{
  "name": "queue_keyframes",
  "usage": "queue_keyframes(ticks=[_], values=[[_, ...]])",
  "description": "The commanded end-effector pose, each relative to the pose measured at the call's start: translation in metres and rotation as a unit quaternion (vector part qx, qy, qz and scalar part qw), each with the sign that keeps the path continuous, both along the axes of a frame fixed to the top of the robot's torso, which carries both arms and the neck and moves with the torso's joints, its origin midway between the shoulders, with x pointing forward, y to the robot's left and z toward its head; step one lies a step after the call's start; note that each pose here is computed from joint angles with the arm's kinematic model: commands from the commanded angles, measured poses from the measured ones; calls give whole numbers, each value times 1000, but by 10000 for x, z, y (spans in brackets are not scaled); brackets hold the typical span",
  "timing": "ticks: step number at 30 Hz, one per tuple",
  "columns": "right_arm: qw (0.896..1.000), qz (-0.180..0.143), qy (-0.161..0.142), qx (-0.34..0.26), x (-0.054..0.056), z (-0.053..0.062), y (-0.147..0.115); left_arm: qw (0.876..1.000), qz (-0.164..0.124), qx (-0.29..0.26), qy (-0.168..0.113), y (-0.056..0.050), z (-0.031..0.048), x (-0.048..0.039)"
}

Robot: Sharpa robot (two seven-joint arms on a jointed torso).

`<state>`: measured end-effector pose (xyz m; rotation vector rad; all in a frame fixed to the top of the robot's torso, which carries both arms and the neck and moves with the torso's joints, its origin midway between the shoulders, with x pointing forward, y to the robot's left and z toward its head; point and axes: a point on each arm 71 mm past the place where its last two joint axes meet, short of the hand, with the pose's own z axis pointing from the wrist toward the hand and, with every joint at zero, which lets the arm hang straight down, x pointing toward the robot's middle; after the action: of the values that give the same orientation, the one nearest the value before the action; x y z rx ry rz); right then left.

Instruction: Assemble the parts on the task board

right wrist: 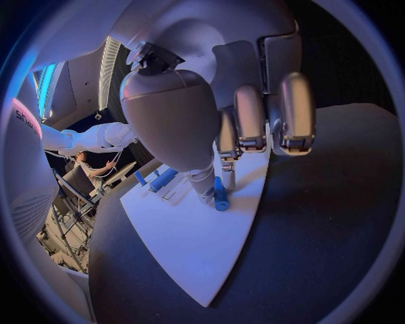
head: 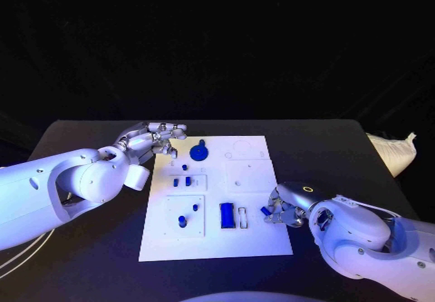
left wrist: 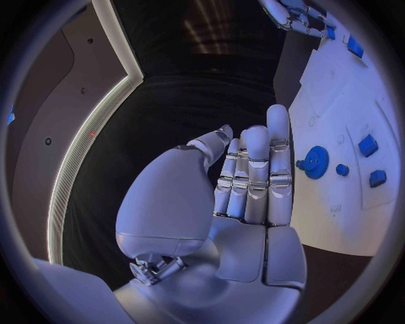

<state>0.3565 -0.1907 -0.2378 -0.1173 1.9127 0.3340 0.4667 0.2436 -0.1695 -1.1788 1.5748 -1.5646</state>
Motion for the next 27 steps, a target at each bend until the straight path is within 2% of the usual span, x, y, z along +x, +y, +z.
queue_keyframes(ticks=[1,14,21,27], values=[[996,8,39,-76,-61,-191,-44,1000,-9,-5,-5,-18,12,-6],[996,7,37,-79,-49,-208,-29,1000,-9,-5,-5,-19,11,-6],[998,-5,39,-53,-49,-197,-35,1000,-9,-5,-5,-19,10,-8],[999,-20,33,-6,-67,-142,-30,1000,-10,-4,-4,-18,7,-9]])
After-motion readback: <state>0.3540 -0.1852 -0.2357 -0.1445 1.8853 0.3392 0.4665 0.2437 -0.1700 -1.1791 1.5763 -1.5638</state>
